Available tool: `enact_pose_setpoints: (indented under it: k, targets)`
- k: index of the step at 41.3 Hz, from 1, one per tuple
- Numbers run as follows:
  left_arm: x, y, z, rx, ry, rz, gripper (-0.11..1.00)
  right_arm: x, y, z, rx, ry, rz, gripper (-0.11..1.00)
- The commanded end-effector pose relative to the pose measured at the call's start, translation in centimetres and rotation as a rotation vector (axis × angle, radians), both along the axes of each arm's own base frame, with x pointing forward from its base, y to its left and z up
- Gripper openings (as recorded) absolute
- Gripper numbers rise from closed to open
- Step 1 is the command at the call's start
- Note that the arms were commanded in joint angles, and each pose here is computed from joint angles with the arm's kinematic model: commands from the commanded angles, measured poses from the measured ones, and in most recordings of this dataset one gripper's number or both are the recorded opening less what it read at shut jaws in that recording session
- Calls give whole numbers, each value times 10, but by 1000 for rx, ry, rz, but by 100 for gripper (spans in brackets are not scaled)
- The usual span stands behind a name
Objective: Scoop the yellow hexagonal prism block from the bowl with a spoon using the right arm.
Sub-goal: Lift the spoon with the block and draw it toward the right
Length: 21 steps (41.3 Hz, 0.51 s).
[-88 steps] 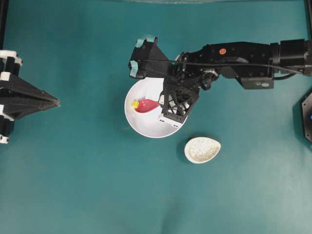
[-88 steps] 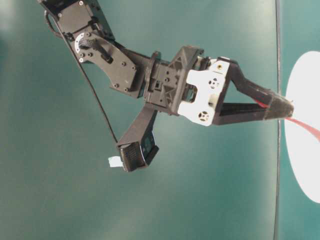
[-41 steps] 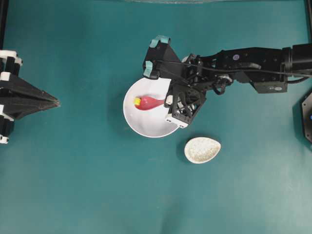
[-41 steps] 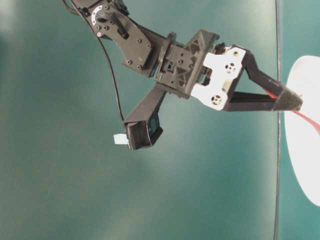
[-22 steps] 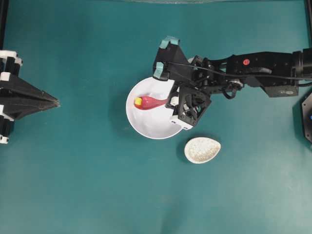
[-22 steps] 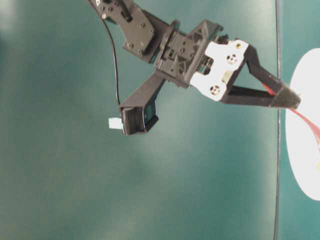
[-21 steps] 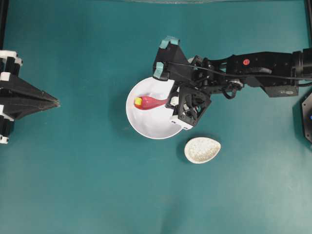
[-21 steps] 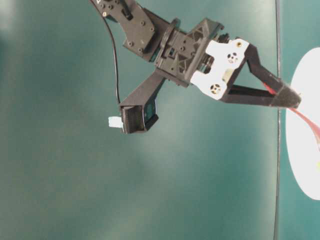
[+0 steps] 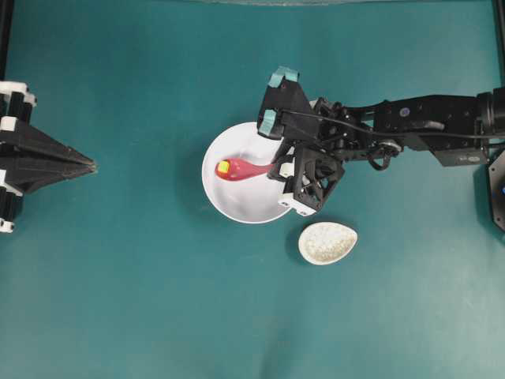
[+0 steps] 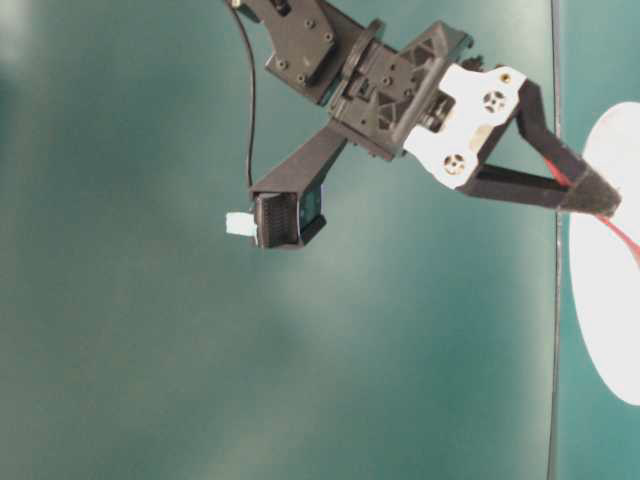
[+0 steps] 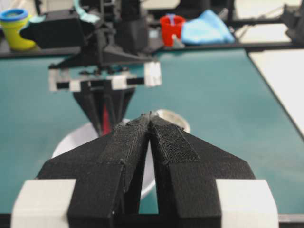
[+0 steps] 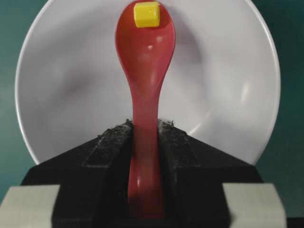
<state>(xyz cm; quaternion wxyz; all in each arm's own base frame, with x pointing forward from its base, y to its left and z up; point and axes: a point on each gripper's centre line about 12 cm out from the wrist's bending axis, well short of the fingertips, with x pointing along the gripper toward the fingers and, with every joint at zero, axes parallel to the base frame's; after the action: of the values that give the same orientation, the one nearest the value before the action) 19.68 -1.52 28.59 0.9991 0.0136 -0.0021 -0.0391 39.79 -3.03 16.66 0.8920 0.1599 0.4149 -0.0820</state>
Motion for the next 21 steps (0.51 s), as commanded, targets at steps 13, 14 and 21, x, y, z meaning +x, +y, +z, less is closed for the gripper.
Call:
enact_pose_setpoints:
  k: [13, 14, 21]
  targets:
    - [2, -1, 9, 1, -23, -2, 7, -1, 7, 12, -23, -135, 6, 22]
    - [2, -1, 9, 1, -22, -2, 7, -1, 8, 11, -24, -139, 7, 22]
    - [2, -1, 9, 1, -23, -2, 7, -3, 10, 9, -28, -159, 10, 22]
